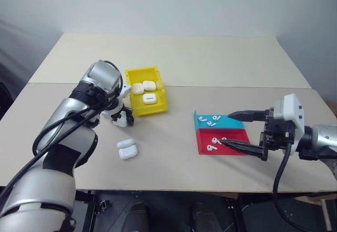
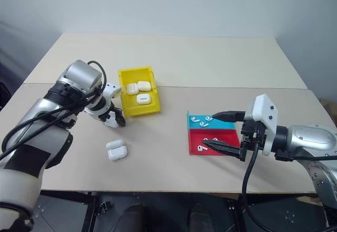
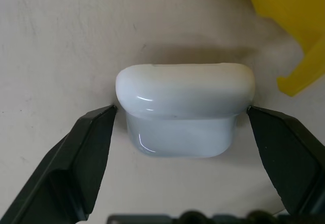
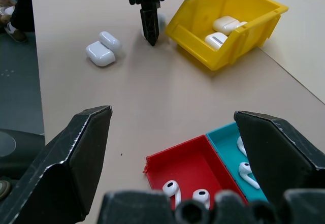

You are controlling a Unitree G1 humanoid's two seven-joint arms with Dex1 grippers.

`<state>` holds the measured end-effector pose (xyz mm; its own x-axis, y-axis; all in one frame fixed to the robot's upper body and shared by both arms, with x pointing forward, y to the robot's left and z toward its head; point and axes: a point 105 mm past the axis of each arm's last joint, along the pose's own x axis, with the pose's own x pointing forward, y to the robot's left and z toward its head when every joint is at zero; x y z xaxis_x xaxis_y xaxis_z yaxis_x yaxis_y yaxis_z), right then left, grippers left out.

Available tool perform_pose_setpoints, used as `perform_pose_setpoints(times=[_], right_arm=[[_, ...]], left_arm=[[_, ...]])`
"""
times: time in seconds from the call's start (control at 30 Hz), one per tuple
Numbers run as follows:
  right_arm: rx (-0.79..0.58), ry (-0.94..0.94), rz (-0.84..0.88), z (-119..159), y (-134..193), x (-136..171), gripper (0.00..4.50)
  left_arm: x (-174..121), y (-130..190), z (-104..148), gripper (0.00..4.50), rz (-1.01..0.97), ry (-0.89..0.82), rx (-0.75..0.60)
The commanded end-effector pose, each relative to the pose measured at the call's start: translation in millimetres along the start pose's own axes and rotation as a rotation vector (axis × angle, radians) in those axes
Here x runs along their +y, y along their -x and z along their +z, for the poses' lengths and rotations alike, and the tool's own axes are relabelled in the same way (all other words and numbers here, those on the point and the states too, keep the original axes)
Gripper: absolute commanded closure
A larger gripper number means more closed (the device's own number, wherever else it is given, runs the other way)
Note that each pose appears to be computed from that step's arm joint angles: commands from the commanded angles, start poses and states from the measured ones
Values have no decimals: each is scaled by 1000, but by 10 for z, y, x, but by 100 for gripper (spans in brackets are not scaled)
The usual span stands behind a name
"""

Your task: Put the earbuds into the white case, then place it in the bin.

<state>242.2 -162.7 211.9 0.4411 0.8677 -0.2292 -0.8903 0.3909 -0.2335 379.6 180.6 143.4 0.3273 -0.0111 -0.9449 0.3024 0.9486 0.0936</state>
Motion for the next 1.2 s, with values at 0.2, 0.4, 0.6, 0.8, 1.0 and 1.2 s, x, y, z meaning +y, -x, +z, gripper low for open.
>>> perform_pose_setpoints(times=[0.2, 0.4, 0.6, 0.8, 1.0, 1.2], right_arm=[[-19, 47, -6, 120, 49, 29, 3], [-20, 50, -6, 124, 55, 39, 3], [-23, 48, -5, 123, 58, 42, 3], [-26, 46, 1, 117, 48, 57, 0], [-30, 47, 6, 121, 45, 78, 0], [-28, 53, 0, 111, 52, 71, 0]], left_arm=[[7, -28, 46, 0, 15, -9, -23], [-2, -18, 63, 0, 9, -8, -33], [5, -14, 75, 0, 15, -11, -41], [3, 4, 89, 115, 14, -19, -55], [15, 58, 99, 170, 0, -30, -79], [84, 301, 179, 170, -21, -130, -276]])
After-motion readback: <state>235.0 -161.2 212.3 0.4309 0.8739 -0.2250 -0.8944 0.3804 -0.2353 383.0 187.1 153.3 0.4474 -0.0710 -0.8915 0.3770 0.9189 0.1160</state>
